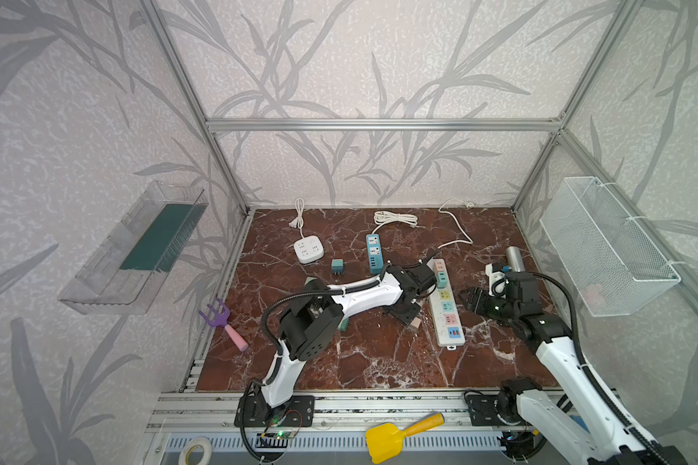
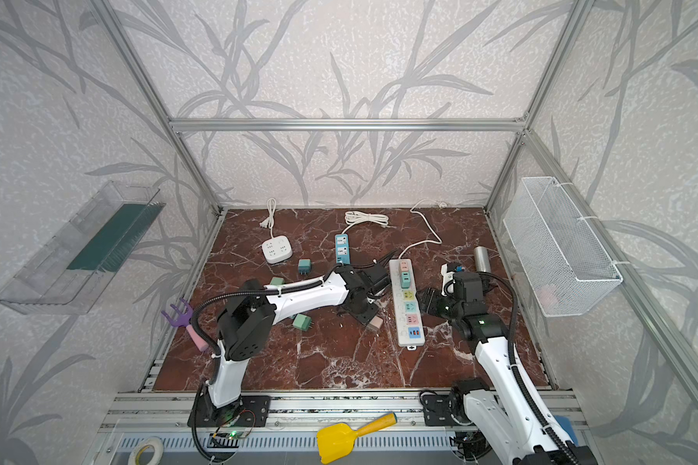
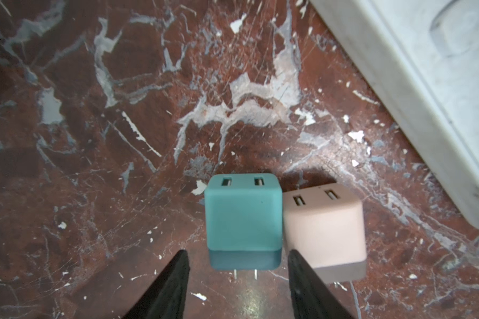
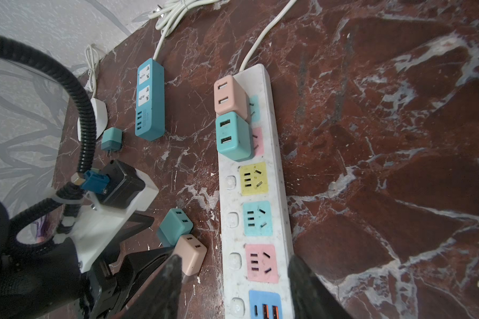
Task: Insert the plug
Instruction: 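Grasp the teal adapter with the left gripper and lift it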
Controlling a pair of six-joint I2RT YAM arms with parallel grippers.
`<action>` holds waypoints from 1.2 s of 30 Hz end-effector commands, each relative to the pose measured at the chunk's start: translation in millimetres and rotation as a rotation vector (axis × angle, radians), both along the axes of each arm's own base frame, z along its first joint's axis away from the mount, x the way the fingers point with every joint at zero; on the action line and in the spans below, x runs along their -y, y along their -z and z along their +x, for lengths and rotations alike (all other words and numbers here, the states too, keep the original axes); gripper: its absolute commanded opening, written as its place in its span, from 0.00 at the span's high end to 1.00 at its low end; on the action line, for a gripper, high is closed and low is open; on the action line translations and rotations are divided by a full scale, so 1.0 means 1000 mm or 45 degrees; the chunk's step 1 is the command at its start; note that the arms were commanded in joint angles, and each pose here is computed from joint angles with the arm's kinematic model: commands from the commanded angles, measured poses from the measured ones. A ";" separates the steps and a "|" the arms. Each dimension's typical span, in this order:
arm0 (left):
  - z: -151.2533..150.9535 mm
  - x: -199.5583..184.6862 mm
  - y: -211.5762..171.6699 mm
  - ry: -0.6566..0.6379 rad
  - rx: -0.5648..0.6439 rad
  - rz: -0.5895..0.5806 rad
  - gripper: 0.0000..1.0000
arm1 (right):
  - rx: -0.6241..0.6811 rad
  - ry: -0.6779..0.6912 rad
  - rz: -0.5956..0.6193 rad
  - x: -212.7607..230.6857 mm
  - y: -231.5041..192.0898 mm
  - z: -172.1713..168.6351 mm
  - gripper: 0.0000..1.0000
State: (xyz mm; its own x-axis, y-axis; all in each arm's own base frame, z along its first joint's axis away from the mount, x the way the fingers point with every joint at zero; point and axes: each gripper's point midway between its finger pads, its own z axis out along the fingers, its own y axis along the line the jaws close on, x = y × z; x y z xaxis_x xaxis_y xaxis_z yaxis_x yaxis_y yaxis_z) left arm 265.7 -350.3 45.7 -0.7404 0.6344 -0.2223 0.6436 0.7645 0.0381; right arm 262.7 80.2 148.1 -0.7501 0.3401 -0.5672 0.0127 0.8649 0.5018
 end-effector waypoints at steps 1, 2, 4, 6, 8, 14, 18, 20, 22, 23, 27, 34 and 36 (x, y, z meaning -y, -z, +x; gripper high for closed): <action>0.005 -0.003 0.007 -0.061 0.026 0.010 0.42 | 0.019 -0.011 0.020 -0.003 -0.002 -0.001 0.38; 0.005 -0.003 0.008 -0.066 0.022 0.010 0.42 | 0.020 -0.016 0.025 -0.004 -0.003 -0.001 0.38; 0.005 -0.004 0.009 -0.078 0.024 0.007 0.42 | 0.020 -0.024 0.027 -0.005 -0.005 -0.001 0.38; 0.006 -0.005 0.010 -0.088 0.032 0.013 0.42 | 0.022 -0.025 0.028 -0.005 -0.006 -0.002 0.38; 0.008 -0.008 0.010 -0.104 0.040 0.025 0.42 | 0.031 -0.025 0.029 -0.005 -0.008 -0.003 0.38; 0.006 -0.007 0.016 -0.114 0.009 0.026 0.45 | 0.033 -0.032 0.032 -0.006 -0.008 -0.005 0.38; 0.005 -0.006 0.021 -0.109 -0.029 0.014 0.46 | 0.033 -0.034 0.033 -0.006 -0.008 -0.006 0.38; 0.004 -0.005 0.022 -0.113 -0.045 0.008 0.47 | 0.034 -0.036 0.034 -0.006 -0.008 -0.006 0.38; 0.004 -0.005 0.024 -0.115 -0.048 0.011 0.48 | 0.034 -0.037 0.033 -0.006 -0.008 -0.006 0.38; 0.004 -0.005 0.025 -0.117 -0.050 0.013 0.48 | 0.032 -0.036 0.034 -0.006 -0.007 -0.006 0.38; 0.005 -0.004 0.027 -0.114 -0.053 0.014 0.49 | 0.027 -0.042 0.040 -0.007 -0.006 -0.007 0.38; 0.003 -0.002 0.033 -0.121 -0.078 0.008 0.48 | 0.027 -0.043 0.038 -0.007 -0.005 -0.008 0.38; 0.003 -0.002 0.034 -0.120 -0.078 0.015 0.48 | 0.028 -0.043 0.040 -0.007 -0.005 -0.008 0.38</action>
